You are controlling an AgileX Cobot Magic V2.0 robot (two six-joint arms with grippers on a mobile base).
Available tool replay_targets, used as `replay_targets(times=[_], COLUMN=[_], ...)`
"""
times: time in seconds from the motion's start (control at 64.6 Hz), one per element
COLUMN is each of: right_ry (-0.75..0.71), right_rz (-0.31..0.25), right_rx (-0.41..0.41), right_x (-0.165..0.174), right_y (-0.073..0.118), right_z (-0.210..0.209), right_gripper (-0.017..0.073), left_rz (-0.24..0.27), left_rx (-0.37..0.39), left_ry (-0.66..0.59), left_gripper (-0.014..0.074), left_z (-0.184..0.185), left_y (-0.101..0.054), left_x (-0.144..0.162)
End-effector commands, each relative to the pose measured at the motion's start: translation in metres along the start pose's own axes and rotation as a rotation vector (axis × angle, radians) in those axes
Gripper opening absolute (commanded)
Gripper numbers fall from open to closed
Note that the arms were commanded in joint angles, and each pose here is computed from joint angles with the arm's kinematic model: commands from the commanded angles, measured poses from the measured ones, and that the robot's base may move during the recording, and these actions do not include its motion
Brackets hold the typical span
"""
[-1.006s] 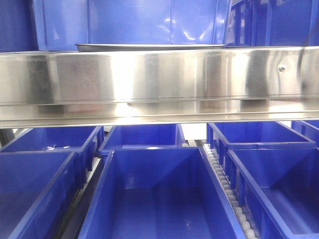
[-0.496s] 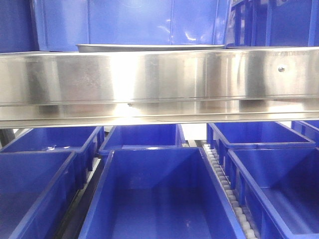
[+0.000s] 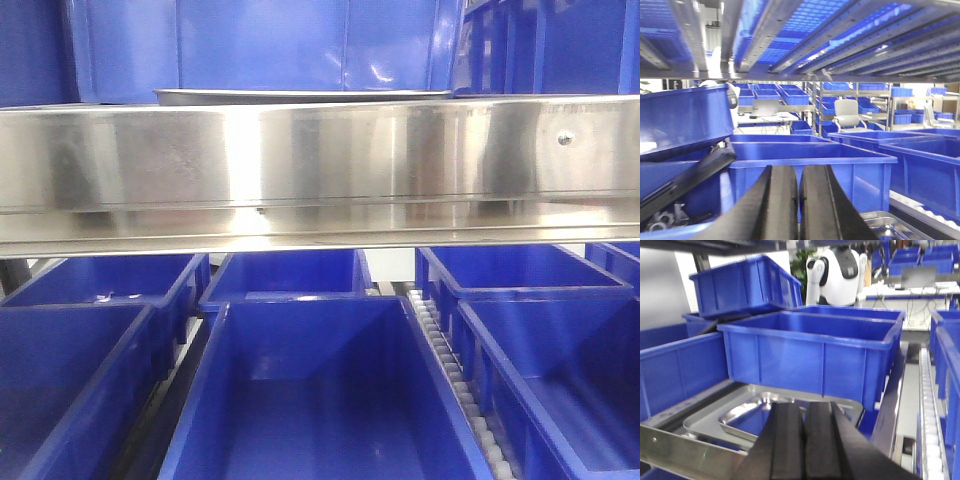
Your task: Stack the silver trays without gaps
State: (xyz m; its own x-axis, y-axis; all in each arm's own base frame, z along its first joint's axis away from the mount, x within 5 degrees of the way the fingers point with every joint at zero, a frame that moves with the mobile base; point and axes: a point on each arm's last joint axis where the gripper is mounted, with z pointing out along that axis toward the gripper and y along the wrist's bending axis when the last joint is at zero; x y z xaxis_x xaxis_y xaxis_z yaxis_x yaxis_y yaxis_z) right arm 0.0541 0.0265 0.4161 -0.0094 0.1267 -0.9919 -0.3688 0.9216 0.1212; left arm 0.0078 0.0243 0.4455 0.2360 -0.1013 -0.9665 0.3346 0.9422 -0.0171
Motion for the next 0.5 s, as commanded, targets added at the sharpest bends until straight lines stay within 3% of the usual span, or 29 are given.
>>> replay_targets(times=[0.0,0.48], right_ry=[-0.064,-0.073], right_rz=[-0.010,-0.012], right_rx=[0.003,0.002], right_x=[-0.0044,-0.0049], right_y=[0.0009,0.0014], right_z=[-0.0083,-0.0111], right_gripper=[-0.0078,-0.0078], left_rz=[-0.013,-0.041], left_rx=[-0.008,0.001], left_ry=[-0.026,-0.046], left_gripper=[0.0011,0.0011], left_z=[-0.0090,-0.0181], left_y=[0.0026,0.0043], left_x=[-0.0014,-0.0024])
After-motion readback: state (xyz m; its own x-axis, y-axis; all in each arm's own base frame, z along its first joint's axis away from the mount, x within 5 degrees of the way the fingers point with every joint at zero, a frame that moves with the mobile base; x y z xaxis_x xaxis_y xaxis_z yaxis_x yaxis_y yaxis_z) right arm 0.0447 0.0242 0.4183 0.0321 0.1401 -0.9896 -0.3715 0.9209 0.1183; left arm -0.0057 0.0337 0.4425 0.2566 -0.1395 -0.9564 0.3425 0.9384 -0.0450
